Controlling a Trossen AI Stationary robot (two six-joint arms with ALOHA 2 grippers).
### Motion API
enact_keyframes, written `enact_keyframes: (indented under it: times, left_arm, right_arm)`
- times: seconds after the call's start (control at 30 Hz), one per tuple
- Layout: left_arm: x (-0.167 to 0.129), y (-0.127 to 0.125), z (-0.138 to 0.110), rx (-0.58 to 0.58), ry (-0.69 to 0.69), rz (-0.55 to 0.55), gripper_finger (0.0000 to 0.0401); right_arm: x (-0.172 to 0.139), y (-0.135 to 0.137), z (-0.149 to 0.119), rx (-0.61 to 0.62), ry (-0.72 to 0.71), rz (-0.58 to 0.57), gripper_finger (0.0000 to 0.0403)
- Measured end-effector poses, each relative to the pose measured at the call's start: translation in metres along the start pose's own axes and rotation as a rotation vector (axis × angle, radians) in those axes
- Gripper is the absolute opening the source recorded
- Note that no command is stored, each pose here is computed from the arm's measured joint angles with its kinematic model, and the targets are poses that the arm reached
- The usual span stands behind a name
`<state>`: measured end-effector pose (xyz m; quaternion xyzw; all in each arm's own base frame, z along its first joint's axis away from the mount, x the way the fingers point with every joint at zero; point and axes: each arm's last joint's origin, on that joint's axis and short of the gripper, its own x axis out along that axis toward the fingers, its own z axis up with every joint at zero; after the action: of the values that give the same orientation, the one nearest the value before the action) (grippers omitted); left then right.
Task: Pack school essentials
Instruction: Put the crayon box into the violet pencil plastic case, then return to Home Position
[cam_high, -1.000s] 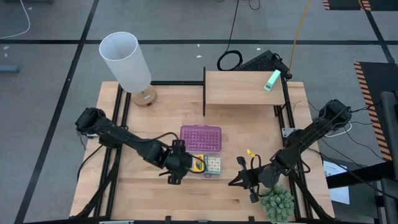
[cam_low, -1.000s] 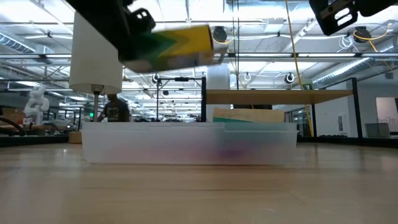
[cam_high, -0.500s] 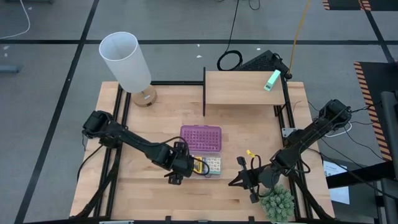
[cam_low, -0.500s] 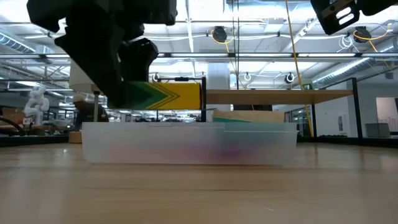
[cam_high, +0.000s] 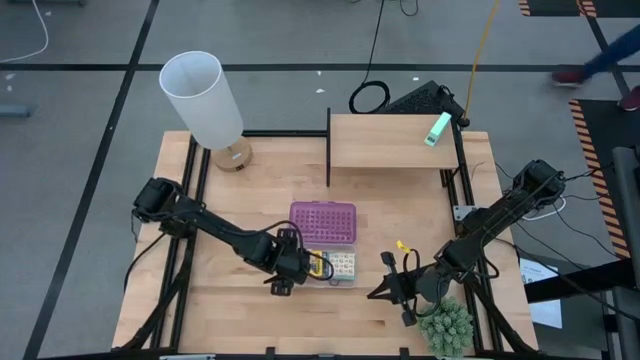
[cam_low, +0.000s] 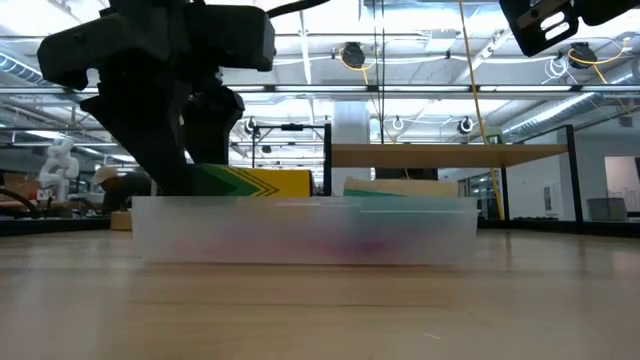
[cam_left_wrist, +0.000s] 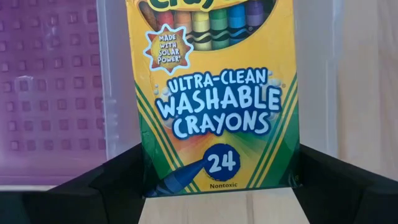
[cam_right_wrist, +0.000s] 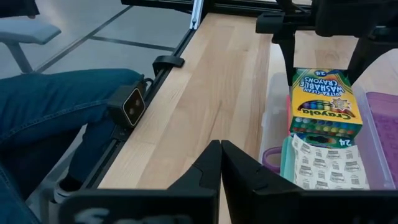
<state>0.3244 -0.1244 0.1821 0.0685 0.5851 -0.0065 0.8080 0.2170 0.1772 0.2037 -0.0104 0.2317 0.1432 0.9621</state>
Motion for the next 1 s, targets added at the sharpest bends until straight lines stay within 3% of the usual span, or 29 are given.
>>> enact_keyframes:
  times: [0.23, 0.47, 0.67, 0.8, 1.0]
  left_arm:
    - [0.000, -0.001, 0.003, -0.014, -0.033, -0.009, 0.0339]
    - [0.000, -0.003, 0.006, -0.023, -0.064, -0.018, 0.0395]
    - [-0.006, -0.003, 0.006, -0.012, -0.075, -0.021, 0.0391]
    - [-0.035, -0.001, 0.010, -0.037, -0.143, 0.015, 0.0390]
    - [-0.087, -0.003, 0.004, -0.074, -0.301, 0.189, 0.0390]
  right_arm:
    - [0.000, 0.000, 0.000, 0.002, 0.000, 0.000, 0.0004]
    - [0.000, 0.000, 0.000, 0.000, 0.000, 0.000, 0.0004]
    - [0.000, 0.000, 0.000, -0.001, 0.000, 0.000, 0.0004]
    - [0.000, 0.000, 0.000, -0.006, 0.000, -0.001, 0.0004]
    - [0.000, -0.001, 0.001, -0.038, -0.009, -0.027, 0.0004]
